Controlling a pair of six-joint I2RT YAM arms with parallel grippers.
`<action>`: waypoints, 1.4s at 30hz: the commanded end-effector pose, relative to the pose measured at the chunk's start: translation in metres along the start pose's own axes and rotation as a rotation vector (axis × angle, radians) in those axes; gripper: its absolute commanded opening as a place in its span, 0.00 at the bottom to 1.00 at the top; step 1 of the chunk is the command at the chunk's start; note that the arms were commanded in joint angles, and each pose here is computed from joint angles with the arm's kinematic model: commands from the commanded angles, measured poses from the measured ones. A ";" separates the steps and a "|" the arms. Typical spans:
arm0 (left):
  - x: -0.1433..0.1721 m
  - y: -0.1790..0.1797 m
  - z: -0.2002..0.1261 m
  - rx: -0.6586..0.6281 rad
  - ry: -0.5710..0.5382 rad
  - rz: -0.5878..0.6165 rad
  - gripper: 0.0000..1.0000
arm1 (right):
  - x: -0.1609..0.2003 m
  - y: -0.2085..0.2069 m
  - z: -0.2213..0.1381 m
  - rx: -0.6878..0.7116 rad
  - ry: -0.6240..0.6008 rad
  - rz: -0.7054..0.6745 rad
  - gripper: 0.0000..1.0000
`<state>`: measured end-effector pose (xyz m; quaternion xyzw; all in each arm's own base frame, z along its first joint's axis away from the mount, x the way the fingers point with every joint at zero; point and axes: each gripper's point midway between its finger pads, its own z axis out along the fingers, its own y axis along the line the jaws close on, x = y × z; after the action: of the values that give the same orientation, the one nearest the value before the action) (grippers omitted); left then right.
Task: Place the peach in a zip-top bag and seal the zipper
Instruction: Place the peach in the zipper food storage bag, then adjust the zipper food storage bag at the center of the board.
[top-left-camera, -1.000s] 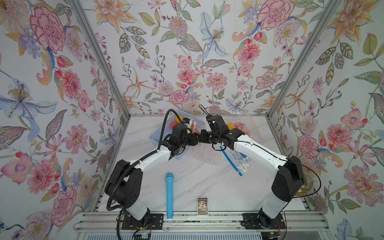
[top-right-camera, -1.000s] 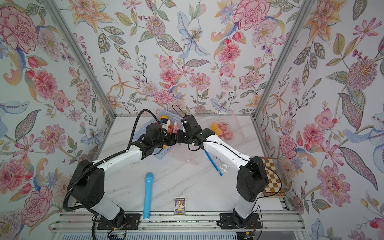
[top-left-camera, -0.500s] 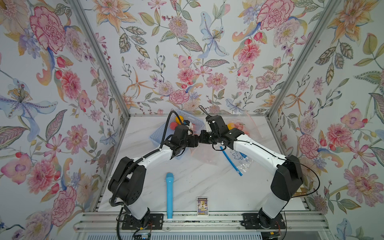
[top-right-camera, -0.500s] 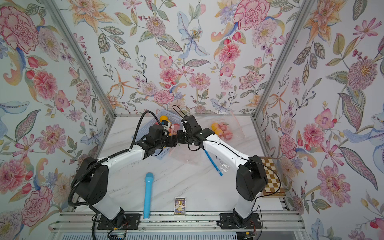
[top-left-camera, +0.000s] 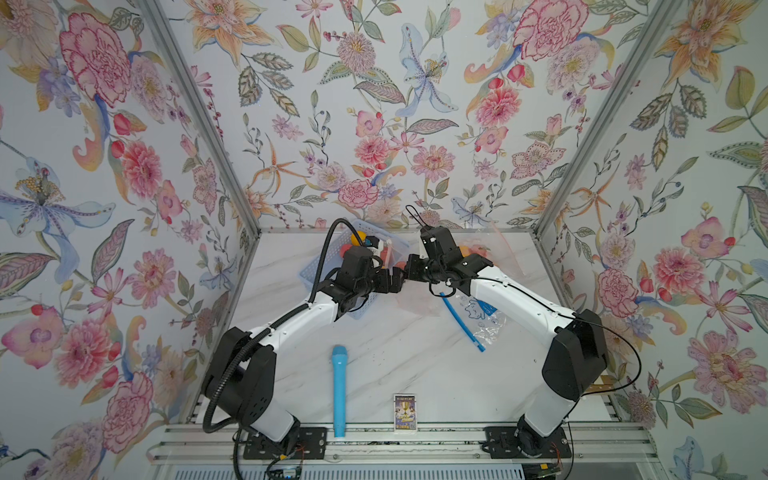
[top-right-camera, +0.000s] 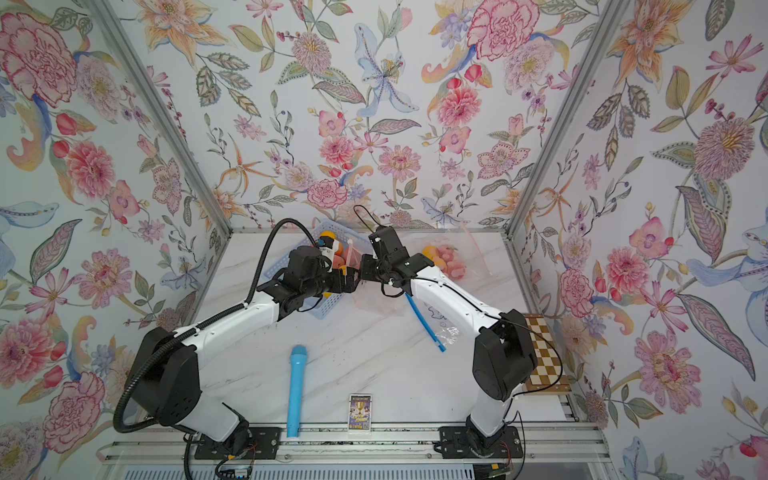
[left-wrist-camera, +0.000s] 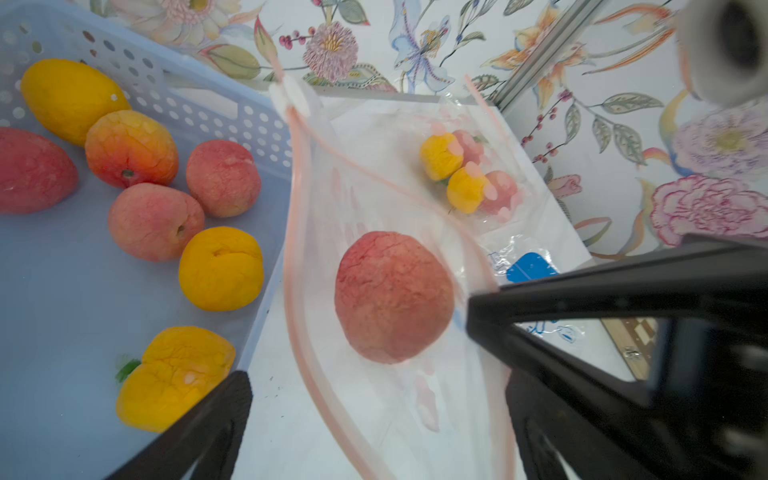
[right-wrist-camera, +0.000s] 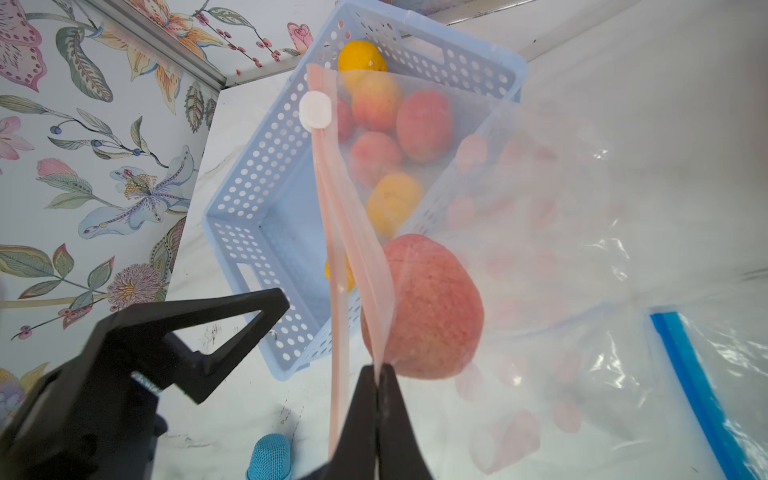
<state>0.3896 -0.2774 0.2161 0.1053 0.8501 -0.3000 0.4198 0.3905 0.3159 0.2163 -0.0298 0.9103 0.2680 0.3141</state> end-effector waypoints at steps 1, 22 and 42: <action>-0.019 -0.018 -0.014 0.099 -0.067 -0.033 0.99 | 0.011 -0.002 0.009 0.006 0.031 -0.011 0.00; 0.016 0.037 0.018 -0.064 -0.021 -0.095 0.67 | 0.013 0.010 -0.001 -0.014 0.018 -0.042 0.00; 0.005 0.003 0.011 0.045 -0.075 -0.066 0.00 | 0.012 -0.013 -0.024 0.064 -0.058 -0.062 0.39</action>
<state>0.4009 -0.2797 0.1854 0.0594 0.8447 -0.3328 0.4151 0.3694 0.3041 0.2059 -0.0454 0.9156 0.2351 0.3229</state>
